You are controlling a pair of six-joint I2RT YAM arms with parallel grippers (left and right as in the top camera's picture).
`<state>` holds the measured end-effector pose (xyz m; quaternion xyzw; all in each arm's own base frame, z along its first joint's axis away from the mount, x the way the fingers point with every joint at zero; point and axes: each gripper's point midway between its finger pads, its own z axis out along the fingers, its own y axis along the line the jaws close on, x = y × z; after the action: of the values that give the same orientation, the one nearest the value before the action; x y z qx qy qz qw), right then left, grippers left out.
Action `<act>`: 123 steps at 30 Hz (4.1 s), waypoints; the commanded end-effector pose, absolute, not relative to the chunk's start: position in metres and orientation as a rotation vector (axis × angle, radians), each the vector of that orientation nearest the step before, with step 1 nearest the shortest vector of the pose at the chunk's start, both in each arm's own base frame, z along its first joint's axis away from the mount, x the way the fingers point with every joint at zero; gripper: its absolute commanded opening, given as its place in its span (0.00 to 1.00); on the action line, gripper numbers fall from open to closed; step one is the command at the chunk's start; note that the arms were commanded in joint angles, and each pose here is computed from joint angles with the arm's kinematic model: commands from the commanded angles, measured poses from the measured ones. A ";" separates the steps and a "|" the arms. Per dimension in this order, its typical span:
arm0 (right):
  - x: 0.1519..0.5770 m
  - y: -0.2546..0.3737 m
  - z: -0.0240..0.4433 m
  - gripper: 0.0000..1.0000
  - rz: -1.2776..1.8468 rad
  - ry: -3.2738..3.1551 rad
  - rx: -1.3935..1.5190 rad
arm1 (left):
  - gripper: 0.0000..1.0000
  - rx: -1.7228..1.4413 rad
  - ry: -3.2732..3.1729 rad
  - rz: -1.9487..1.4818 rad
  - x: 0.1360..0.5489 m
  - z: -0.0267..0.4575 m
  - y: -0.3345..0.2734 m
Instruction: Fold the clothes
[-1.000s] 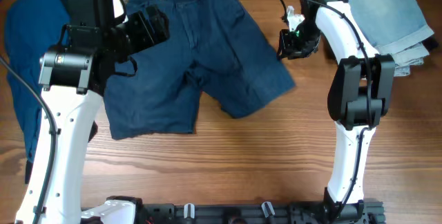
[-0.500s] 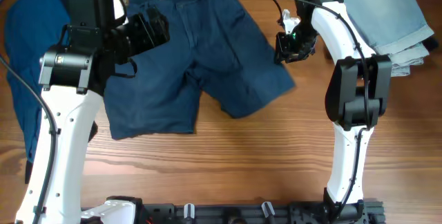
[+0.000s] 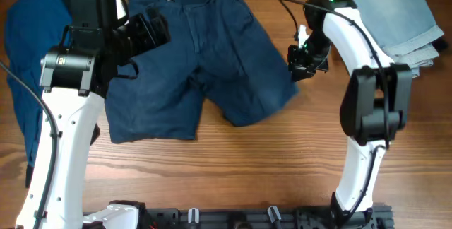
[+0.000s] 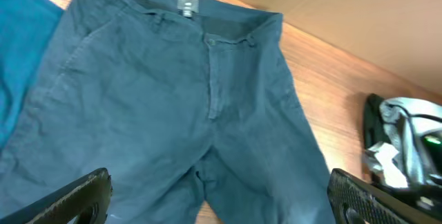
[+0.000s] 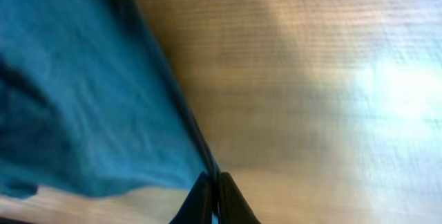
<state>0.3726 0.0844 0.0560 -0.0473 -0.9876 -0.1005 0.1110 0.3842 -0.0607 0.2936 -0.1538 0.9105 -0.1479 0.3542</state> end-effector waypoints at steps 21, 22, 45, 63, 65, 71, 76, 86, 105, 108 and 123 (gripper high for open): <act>0.456 0.107 0.284 0.86 -0.569 -3.683 0.412 | 0.96 -0.297 2.502 -0.456 0.374 0.263 -0.107; 0.458 0.092 0.309 0.86 -0.561 -3.738 0.370 | 0.96 -0.271 2.533 -0.457 0.373 0.254 -0.116; 0.438 0.039 0.334 0.88 -0.474 -3.750 0.222 | 0.92 0.429 2.677 -0.353 0.386 0.044 -0.333; 0.430 0.040 0.329 0.88 -0.480 -3.710 0.181 | 0.36 0.741 2.788 -0.224 0.326 0.009 -0.343; 0.427 0.040 0.327 0.88 -0.476 -3.697 0.183 | 0.20 0.750 2.809 -0.168 0.323 -0.003 -0.338; 0.425 0.040 0.325 0.88 -0.464 -3.687 0.219 | 0.72 0.731 2.797 -0.068 0.330 -0.006 -0.326; 0.424 0.040 0.325 0.88 -0.462 -3.682 0.224 | 0.04 0.782 2.813 -0.042 0.323 -0.022 -0.327; 0.423 0.040 0.324 0.88 -0.453 -3.680 0.258 | 0.04 0.896 3.206 0.159 0.250 -0.013 -0.263; 0.594 0.121 0.234 0.94 -1.080 -3.740 0.486 | 0.32 0.318 2.945 -0.292 0.248 0.173 -0.246; 0.619 0.167 0.180 0.94 -1.152 -3.697 0.591 | 0.49 0.185 2.850 -0.313 0.261 0.202 -0.225; 0.604 0.231 0.019 0.40 -1.088 -3.469 0.630 | 0.63 0.076 2.835 -0.306 0.275 0.207 -0.204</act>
<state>0.6096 0.2309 0.0349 0.1650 -0.9010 -0.2798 -0.2876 0.2715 -0.2080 0.2039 0.0366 0.9843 -0.1078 0.1347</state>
